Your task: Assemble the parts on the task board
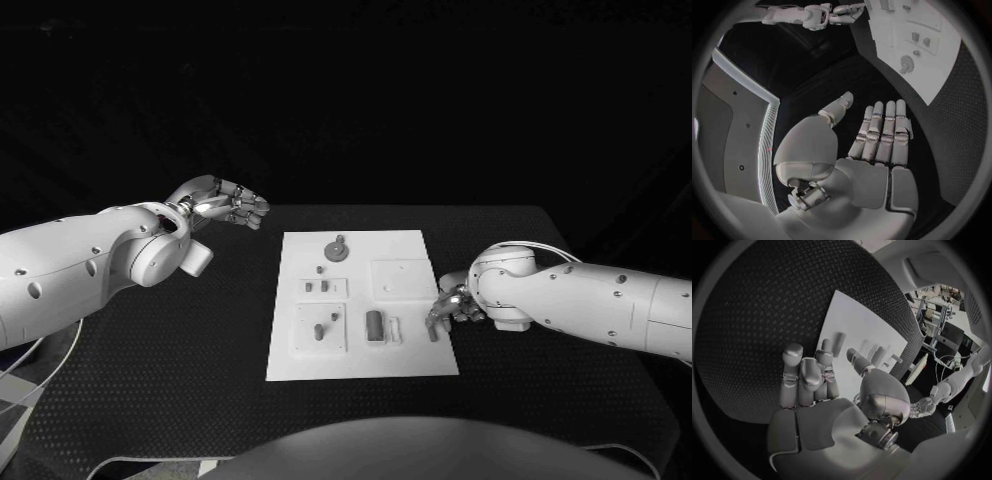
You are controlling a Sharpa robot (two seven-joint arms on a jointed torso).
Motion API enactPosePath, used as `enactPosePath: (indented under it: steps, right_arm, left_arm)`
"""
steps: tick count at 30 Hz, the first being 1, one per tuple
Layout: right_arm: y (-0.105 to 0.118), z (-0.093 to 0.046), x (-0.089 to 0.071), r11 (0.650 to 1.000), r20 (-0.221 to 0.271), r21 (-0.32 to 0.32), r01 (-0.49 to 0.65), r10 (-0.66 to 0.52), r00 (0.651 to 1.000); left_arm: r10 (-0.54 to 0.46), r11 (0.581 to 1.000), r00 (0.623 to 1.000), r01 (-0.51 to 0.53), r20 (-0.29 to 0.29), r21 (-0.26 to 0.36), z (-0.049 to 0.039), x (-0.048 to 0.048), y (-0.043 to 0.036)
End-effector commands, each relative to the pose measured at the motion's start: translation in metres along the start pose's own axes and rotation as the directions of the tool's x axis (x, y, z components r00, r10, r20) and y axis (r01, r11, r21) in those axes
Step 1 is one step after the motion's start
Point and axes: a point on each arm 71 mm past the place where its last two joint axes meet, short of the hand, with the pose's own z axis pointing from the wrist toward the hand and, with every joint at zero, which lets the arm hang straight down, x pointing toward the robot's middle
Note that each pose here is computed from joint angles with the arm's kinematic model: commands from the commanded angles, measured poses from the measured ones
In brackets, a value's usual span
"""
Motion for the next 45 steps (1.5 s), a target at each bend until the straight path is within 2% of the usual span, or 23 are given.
enactPosePath:
  steps: [1, 15, 20, 30, 33, 41, 45]
  right_arm:
    - [0.003, 0.003, 0.005, 0.999, -0.019, 0.001, 0.033, -0.033, 0.999]
    - [0.015, 0.01, 0.011, 0.999, -0.029, -0.016, 0.036, -0.037, 0.999]
    - [0.017, 0.013, 0.014, 0.998, -0.032, -0.002, 0.064, -0.064, 0.997]
    - [0.017, 0.018, 0.015, 0.984, 0.037, 0.045, 0.171, -0.173, 0.984]
    - [0.02, 0.02, 0.016, 0.977, 0.073, 0.059, 0.205, -0.209, 0.975]
    - [0.025, 0.022, 0.016, 0.974, 0.135, 0.058, 0.218, -0.224, 0.965]
    - [0.029, 0.022, 0.016, 0.975, 0.142, 0.038, 0.221, -0.224, 0.964]
  left_arm:
    - [-0.006, 1.0, 1.0, 0.006, -0.012, 0.009, 0.0008, 0.0018, -0.0017]
    - [-0.006, 1.0, 1.0, 0.006, -0.012, 0.01, 0.0011, 0.0019, -0.0017]
    - [-0.006, 1.0, 1.0, 0.006, -0.012, 0.009, 0.001, 0.0018, -0.0017]
    - [-0.006, 1.0, 1.0, 0.006, -0.012, 0.008, 0.0004, 0.0013, -0.0013]
    - [-0.006, 1.0, 1.0, 0.006, -0.012, 0.008, 0.0003, 0.0012, -0.0013]
    - [-0.006, 1.0, 1.0, 0.006, -0.01, 0.006, 0.0, 0.0006, -0.0009]
    - [-0.006, 1.0, 1.0, 0.006, -0.012, 0.007, 0.0002, 0.0011, -0.0012]
